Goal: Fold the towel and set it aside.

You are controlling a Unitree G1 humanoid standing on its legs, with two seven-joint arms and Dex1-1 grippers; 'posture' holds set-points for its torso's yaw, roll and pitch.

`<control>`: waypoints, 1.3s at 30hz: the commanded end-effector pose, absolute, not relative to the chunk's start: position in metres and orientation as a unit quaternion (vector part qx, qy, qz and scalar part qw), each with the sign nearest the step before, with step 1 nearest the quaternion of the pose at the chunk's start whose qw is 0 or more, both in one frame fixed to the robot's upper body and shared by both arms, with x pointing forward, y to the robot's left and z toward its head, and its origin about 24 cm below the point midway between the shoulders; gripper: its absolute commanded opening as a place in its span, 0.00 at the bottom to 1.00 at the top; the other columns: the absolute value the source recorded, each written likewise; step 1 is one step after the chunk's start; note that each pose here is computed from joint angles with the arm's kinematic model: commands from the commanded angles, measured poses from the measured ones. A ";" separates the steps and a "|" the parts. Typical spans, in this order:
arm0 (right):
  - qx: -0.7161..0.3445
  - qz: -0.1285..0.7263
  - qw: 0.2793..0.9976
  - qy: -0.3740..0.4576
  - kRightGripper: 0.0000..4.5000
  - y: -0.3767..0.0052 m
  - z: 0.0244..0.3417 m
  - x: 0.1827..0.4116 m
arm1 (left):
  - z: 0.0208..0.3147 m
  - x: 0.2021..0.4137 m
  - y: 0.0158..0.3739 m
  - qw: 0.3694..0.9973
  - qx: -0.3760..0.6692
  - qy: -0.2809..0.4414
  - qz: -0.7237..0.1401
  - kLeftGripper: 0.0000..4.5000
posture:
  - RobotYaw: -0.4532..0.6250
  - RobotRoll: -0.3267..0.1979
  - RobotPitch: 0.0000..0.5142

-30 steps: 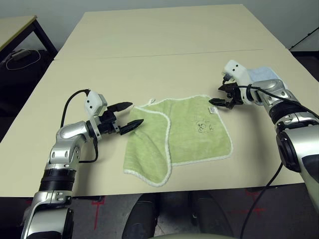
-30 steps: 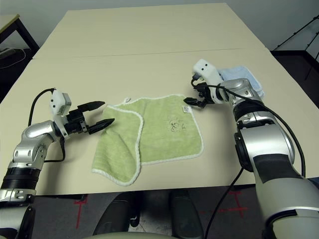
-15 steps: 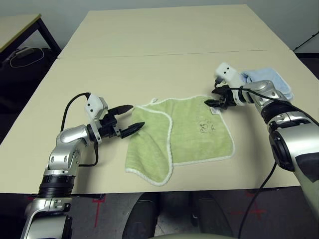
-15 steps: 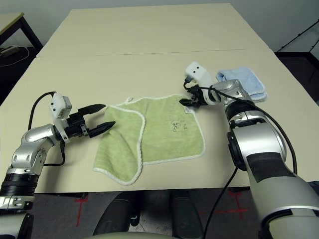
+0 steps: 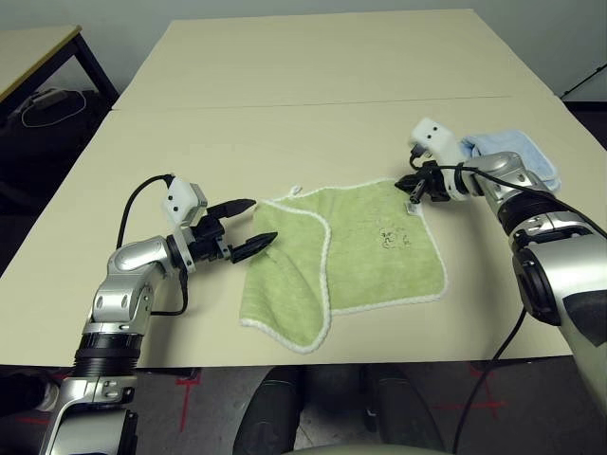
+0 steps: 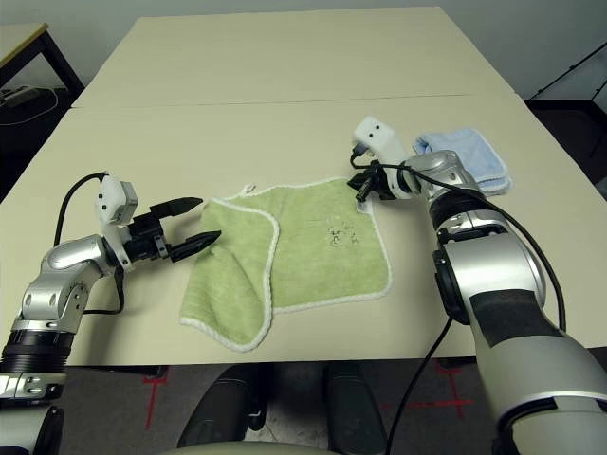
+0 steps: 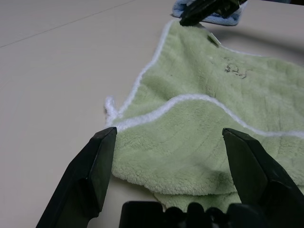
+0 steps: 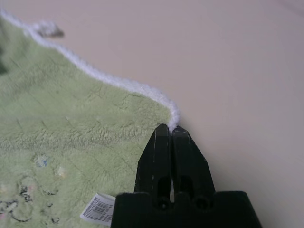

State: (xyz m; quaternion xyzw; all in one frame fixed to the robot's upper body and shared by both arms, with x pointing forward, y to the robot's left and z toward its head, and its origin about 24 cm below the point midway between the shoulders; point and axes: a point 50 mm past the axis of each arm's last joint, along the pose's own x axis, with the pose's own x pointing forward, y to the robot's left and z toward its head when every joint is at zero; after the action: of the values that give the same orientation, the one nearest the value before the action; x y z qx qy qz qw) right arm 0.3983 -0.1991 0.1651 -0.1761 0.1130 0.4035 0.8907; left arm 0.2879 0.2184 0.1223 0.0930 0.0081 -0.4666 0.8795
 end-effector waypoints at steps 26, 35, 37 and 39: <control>-0.230 0.243 0.897 -0.289 0.00 -0.164 0.253 0.401 | 0.122 0.302 0.199 0.881 0.062 0.027 -0.468 1.00 | 0.47 0.62 0.24; -0.200 0.299 0.840 -0.406 0.00 -0.133 0.292 0.387 | 0.117 0.303 0.197 0.883 0.056 0.029 -0.465 1.00 | 0.46 0.62 0.23; -0.180 0.296 0.832 -0.434 0.00 -0.131 0.304 0.384 | 0.117 0.304 0.197 0.884 0.055 0.028 -0.464 1.00 | 0.45 0.62 0.23; -0.164 0.290 0.823 -0.460 0.00 -0.130 0.316 0.381 | 0.117 0.306 0.196 0.883 0.054 0.028 -0.465 1.00 | 0.45 0.62 0.22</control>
State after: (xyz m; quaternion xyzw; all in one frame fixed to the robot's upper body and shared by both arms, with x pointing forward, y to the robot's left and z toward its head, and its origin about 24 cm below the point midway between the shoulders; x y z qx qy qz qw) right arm 0.3870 -0.1300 0.2982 -0.1764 -0.4174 0.2964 0.8407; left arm 0.3042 0.1969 0.1210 0.0524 0.0203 -0.4644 0.8839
